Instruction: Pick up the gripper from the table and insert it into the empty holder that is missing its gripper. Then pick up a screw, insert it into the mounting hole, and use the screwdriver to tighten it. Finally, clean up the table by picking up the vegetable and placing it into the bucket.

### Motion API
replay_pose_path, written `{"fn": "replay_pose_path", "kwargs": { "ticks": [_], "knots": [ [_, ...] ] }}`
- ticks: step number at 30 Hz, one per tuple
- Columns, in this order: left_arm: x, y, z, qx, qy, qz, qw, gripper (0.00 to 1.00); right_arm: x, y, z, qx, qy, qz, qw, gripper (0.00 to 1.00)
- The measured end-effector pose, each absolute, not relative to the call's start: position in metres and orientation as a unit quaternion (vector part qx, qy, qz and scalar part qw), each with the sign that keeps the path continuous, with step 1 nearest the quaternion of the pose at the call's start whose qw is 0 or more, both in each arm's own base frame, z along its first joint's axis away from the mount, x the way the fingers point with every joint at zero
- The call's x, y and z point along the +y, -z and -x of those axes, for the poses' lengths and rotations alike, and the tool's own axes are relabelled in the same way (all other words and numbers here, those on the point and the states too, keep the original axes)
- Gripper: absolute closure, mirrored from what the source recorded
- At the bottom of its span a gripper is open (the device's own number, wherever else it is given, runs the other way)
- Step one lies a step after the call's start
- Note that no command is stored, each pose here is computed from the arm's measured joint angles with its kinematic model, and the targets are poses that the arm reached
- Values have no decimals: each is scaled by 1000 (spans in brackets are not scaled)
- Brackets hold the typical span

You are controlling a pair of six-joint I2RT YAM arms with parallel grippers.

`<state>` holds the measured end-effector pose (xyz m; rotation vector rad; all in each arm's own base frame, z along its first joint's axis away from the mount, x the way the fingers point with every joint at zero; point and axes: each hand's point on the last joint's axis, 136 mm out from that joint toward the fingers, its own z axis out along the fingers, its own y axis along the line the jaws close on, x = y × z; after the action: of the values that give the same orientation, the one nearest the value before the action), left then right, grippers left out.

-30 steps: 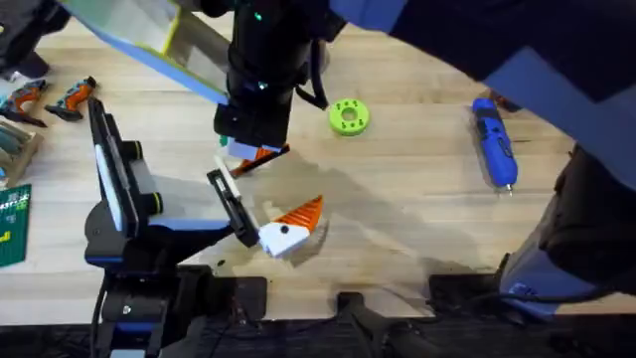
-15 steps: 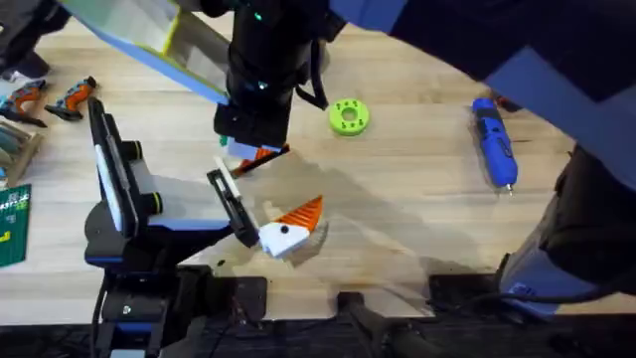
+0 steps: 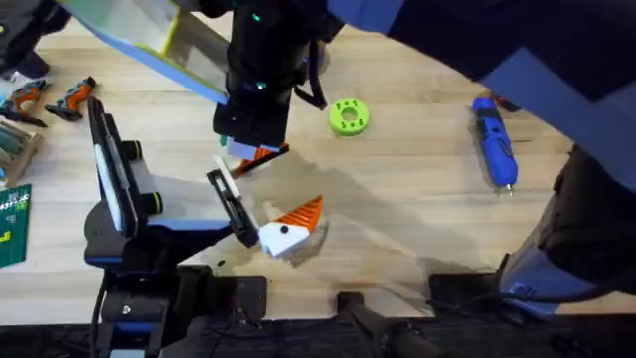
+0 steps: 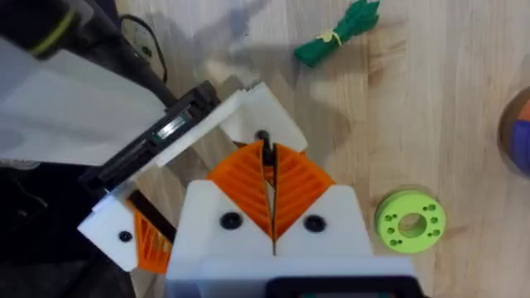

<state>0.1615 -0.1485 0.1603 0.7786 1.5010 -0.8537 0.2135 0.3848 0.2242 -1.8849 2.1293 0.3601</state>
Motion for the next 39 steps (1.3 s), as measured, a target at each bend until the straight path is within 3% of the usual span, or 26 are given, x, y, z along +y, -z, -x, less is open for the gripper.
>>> {"fn": "replay_pose_path", "kwargs": {
  "ticks": [39],
  "knots": [
    [-149,-160,-161,643,365,-335,584,15,387,-226,-212,736,-130,650,138,995]
  ]
}}
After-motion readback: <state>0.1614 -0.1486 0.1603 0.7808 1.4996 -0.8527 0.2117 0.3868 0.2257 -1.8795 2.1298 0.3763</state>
